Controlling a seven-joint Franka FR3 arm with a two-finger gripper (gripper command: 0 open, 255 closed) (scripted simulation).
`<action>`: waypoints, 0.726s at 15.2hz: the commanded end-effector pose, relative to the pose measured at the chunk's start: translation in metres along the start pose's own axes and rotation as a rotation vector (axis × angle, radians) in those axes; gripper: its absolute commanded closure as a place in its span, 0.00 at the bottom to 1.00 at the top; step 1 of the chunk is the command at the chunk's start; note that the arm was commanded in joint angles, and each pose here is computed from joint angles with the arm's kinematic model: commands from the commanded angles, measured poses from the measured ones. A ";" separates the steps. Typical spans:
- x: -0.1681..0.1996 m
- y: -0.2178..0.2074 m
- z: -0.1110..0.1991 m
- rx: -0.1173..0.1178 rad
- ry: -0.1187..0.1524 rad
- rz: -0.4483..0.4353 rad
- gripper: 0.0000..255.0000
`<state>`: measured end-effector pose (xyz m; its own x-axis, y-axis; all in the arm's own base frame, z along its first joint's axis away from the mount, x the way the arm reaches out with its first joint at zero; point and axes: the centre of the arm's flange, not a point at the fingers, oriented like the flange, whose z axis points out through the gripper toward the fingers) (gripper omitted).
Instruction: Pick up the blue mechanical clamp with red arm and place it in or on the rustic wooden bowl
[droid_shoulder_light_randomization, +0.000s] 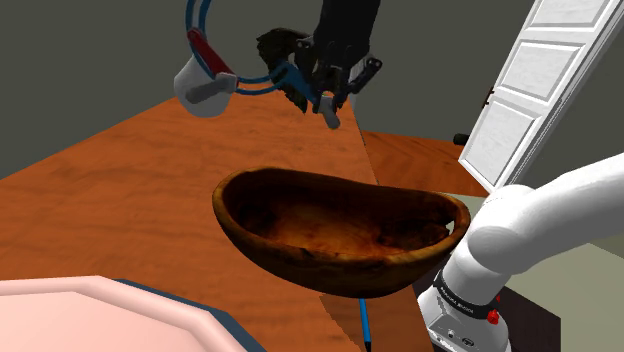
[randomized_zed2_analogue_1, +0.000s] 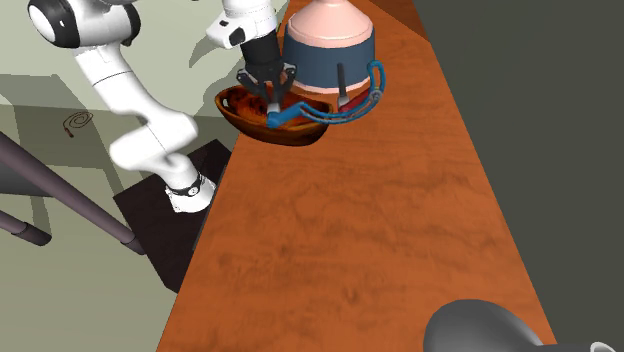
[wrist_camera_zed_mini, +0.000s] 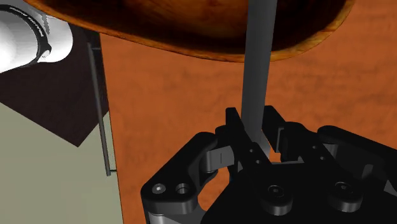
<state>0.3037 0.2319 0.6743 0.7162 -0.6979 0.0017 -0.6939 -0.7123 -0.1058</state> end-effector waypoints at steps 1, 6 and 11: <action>-0.023 0.019 0.002 0.000 0.000 0.000 1.00; -0.073 0.062 0.006 0.000 0.000 0.000 1.00; -0.127 0.108 0.010 0.000 0.000 0.000 1.00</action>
<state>0.1556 0.2441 0.6588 0.7164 -0.6977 0.0020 -0.6936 -0.7126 -0.1057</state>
